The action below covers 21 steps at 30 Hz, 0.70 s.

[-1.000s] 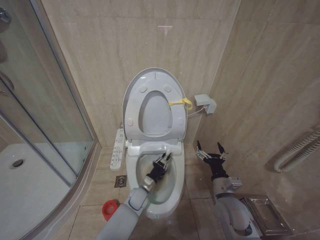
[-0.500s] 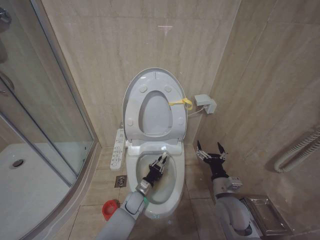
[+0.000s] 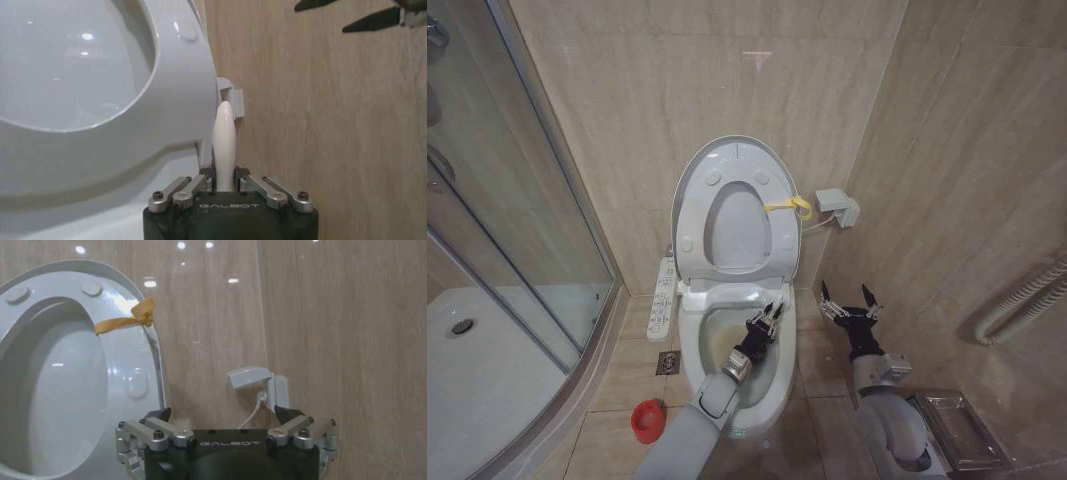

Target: Open the toilet lid, clean the toilet bowl with a toilet brush, close the toilet lid, and flush.

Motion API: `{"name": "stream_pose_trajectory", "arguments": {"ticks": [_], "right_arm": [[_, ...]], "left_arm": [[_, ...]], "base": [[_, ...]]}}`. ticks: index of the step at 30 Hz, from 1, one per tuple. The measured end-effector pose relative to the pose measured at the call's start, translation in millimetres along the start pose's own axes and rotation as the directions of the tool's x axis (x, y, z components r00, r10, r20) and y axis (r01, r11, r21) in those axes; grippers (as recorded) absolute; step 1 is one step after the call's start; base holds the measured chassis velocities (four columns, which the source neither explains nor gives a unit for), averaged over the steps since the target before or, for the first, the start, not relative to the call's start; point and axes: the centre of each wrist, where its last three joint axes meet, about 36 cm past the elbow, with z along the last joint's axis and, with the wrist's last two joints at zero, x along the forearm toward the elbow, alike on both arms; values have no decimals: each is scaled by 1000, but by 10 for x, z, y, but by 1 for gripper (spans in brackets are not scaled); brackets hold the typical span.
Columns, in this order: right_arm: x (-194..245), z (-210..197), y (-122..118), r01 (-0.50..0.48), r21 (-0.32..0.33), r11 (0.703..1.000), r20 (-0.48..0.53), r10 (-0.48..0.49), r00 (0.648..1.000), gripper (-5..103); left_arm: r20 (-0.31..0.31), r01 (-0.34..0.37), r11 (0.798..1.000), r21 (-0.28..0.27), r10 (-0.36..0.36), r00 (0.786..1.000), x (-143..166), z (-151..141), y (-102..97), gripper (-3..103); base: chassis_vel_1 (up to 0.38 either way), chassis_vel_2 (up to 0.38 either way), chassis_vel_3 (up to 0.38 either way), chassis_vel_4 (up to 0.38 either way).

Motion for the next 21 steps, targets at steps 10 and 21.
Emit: {"name": "stream_pose_trajectory", "arguments": {"ticks": [10, 21], "right_arm": [[0, 0, 0, 0, 0, 1000, 0, 0, 1000, 100], [0, 0, 0, 0, 0, 1000, 0, 0, 1000, 100]], "left_arm": [[16, -5, 1000, 4, 4, 1000, -45, -85, -39, 18], [95, 55, 998, -6, -54, 994, 161, -389, 49, 18]], "base": [[0, 0, 0, 0], [0, 0, 0, 0]]}}
